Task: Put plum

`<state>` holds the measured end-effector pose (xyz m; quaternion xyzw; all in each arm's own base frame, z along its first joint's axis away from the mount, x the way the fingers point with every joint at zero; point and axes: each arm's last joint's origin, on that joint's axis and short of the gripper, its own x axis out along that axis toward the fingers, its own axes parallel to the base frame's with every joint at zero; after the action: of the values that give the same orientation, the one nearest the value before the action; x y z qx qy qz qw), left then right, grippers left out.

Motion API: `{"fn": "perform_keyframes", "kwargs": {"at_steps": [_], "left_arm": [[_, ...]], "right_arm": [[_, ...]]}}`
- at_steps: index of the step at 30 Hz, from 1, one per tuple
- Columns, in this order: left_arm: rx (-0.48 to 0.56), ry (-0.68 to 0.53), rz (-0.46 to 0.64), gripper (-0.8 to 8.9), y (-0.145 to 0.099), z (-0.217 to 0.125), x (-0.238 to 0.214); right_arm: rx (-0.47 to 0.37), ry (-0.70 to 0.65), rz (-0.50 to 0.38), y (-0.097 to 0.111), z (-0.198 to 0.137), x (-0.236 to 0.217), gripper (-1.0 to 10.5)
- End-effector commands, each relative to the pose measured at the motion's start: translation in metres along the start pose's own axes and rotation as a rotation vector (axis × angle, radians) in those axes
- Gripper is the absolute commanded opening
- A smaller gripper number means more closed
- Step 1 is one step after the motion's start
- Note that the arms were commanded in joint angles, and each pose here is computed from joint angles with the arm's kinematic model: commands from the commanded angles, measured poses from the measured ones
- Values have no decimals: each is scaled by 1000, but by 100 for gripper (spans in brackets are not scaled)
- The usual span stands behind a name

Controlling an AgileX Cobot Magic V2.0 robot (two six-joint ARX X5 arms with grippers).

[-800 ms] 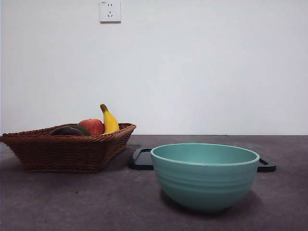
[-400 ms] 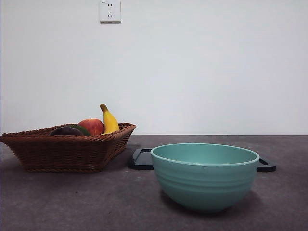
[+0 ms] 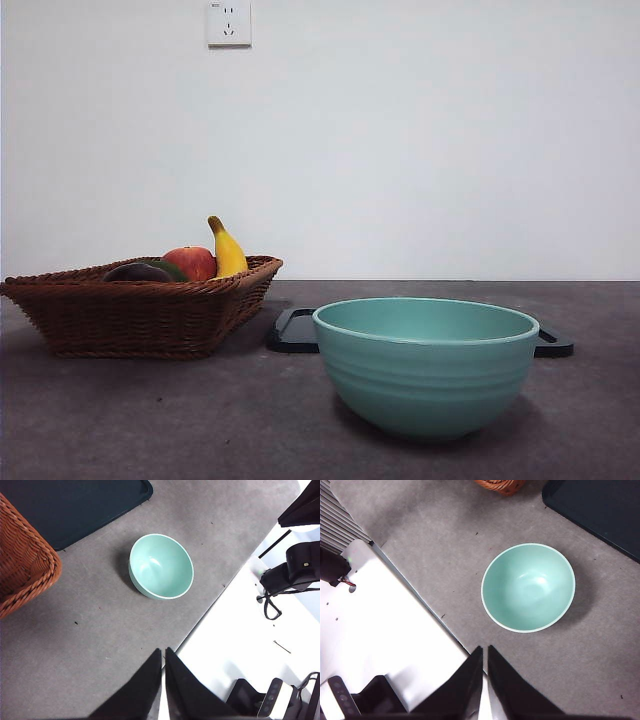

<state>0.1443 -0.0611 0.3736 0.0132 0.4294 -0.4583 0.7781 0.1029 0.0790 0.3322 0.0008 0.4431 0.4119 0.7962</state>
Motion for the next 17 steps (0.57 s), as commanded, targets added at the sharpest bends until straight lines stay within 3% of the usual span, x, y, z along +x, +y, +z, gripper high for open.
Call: {"fn": "perform_keyframes", "kwargs": {"at_steps": [1,6,9,14,17], "left_arm": [[18,-13,-6,9,-2,3,-2],[102,-77,21,9,-3,6,-7],[216,-230,94,8,-6,12,-22],[464,-606,338,8,-13,20,-57],[522,-775,574,8,-12,8,-68]], "right_arm": [[-20,-11,9,2,4,-1,6],[-20,-11,9,2,4,-1,6],[-20,-11,9,2,4,-1,6],[-20,-11,9,2,4,-1,6],[-20,-11,9,2,4,-1,6]]}}
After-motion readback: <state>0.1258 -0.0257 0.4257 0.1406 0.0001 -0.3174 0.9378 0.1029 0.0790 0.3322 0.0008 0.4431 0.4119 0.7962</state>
